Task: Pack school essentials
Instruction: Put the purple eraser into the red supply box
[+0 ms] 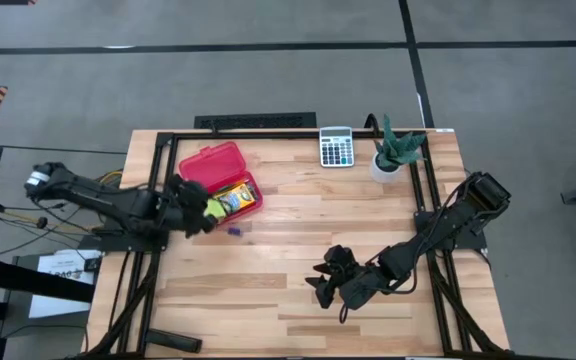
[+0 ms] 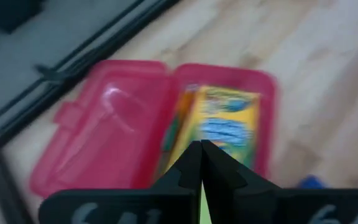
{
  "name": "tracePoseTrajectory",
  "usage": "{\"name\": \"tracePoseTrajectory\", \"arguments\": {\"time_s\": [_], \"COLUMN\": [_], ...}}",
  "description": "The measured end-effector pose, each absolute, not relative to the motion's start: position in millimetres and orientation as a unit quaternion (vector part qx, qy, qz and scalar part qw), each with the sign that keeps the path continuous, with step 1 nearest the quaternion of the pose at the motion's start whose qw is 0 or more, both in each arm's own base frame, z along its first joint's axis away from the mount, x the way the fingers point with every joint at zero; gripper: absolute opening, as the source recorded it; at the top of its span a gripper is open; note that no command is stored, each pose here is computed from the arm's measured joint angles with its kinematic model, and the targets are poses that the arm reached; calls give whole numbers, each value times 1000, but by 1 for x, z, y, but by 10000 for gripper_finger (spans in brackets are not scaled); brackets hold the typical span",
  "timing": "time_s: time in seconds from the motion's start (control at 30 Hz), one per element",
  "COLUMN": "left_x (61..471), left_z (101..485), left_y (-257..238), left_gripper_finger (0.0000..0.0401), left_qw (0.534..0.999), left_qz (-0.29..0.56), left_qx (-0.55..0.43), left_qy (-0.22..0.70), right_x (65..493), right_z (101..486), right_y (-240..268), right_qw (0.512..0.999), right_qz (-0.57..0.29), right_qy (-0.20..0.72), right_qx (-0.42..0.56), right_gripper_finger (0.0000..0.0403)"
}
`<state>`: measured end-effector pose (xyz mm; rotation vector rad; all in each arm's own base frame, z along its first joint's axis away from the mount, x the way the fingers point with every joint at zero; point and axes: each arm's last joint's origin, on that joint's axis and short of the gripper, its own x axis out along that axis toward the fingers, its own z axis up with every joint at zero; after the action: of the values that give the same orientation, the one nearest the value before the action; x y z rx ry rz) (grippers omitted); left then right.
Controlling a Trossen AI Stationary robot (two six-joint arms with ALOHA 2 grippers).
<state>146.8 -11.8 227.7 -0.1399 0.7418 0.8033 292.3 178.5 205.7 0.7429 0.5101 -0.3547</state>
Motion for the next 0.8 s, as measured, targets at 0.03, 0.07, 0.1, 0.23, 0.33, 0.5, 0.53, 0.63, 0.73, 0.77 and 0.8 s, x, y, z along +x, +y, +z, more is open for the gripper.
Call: {"name": "tracePoseTrajectory", "arguments": {"time_s": [0.03,0.07,0.1,0.23,0.33,0.5,0.53,0.63,0.73,0.77,0.8], "left_x": [145,144,145,157,171,193,196,207,212,214,215], "left_z": [225,222,218,201,191,177,173,163,146,140,135], "left_y": [-7,-3,-1,-8,-19,-36,-37,-33,-29,-30,-30], "left_gripper_finger": [1,1,1,3,22,93,111,171,221,233,242], "left_qw": [847,843,844,876,899,933,933,923,904,899,893], "left_qz": [385,381,363,232,149,83,82,109,114,104,97], "left_qx": [-66,-69,-75,-143,-178,-94,-68,-28,-34,-37,-38], "left_qy": [360,373,386,399,370,337,343,367,410,424,438], "right_x": [293,293,293,292,290,289,289,289,289,290,289], "right_z": [206,206,206,207,207,206,206,206,206,206,206], "right_y": [179,179,179,181,184,184,184,185,184,184,184], "right_qw": [885,885,885,886,887,887,887,887,887,887,887], "right_qz": [-169,-169,-168,-164,-161,-162,-162,-160,-160,-160,-160], "right_qy": [244,243,242,241,243,245,245,243,243,243,243], "right_qx": [358,359,360,360,357,356,356,358,358,358,358], "right_gripper_finger": [237,237,237,237,237,237,237,237,237,237,237]}}
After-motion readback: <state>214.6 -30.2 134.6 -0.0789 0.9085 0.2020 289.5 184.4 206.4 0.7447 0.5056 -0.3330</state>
